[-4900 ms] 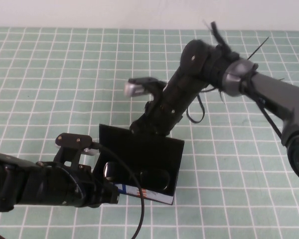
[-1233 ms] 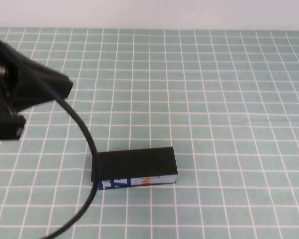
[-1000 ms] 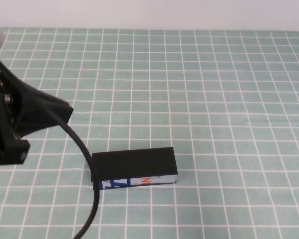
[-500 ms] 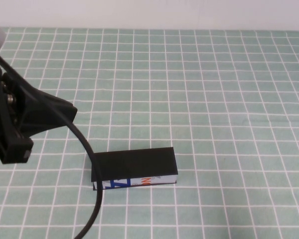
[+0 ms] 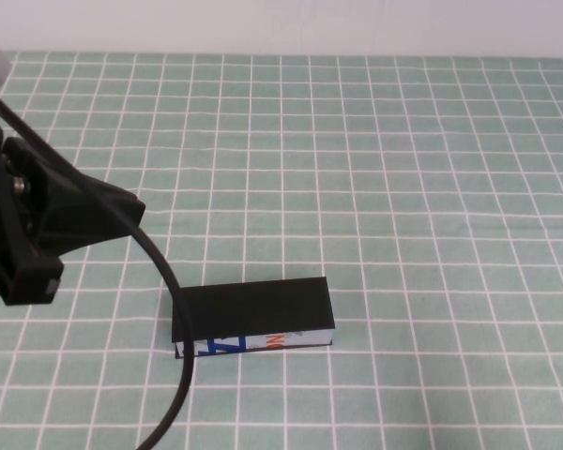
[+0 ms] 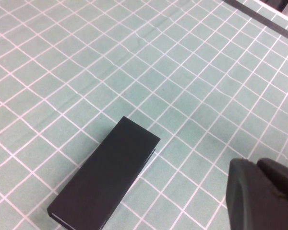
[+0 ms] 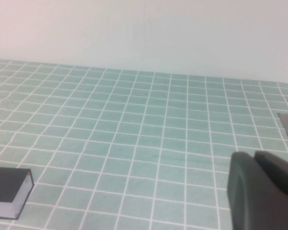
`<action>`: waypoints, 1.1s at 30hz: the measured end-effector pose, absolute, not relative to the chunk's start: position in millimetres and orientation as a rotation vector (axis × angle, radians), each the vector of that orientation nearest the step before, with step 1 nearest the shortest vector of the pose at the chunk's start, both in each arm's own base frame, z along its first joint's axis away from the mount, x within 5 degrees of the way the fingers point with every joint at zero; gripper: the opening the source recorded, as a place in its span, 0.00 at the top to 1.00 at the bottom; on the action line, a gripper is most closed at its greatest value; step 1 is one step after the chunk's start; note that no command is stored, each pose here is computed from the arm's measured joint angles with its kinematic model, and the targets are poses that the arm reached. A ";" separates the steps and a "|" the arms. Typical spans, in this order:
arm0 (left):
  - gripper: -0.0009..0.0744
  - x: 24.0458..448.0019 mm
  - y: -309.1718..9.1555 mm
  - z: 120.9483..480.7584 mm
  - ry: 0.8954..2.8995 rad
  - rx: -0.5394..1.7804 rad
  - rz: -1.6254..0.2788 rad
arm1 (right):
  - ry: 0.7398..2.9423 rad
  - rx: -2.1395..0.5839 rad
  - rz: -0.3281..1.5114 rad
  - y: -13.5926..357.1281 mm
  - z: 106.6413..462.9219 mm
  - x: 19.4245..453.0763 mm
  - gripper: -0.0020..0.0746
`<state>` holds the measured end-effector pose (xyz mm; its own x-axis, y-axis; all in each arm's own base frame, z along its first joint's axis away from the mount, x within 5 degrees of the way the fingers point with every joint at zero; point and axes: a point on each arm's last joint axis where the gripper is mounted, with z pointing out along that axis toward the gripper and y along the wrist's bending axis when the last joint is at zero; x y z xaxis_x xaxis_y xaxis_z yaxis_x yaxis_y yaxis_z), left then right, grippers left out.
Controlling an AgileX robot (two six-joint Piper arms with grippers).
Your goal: Return glasses to glasses case
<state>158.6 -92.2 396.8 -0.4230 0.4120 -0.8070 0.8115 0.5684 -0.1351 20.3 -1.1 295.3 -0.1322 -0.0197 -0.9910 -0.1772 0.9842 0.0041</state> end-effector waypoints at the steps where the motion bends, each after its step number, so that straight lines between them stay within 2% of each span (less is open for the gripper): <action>1: 0.99 158.6 -92.2 396.8 2.048 0.976 -0.676 | 1.700 -0.148 0.138 -1.0 295.3 20.3 0.99; 26: 0.99 159.2 -92.1 396.9 2.043 0.976 -0.669 | 1.701 -0.146 0.144 -0.8 295.2 20.2 0.99; 33: 0.99 166.2 -86.4 399.7 1.988 0.912 -0.538 | 1.699 -0.146 0.144 -0.8 295.4 20.2 0.99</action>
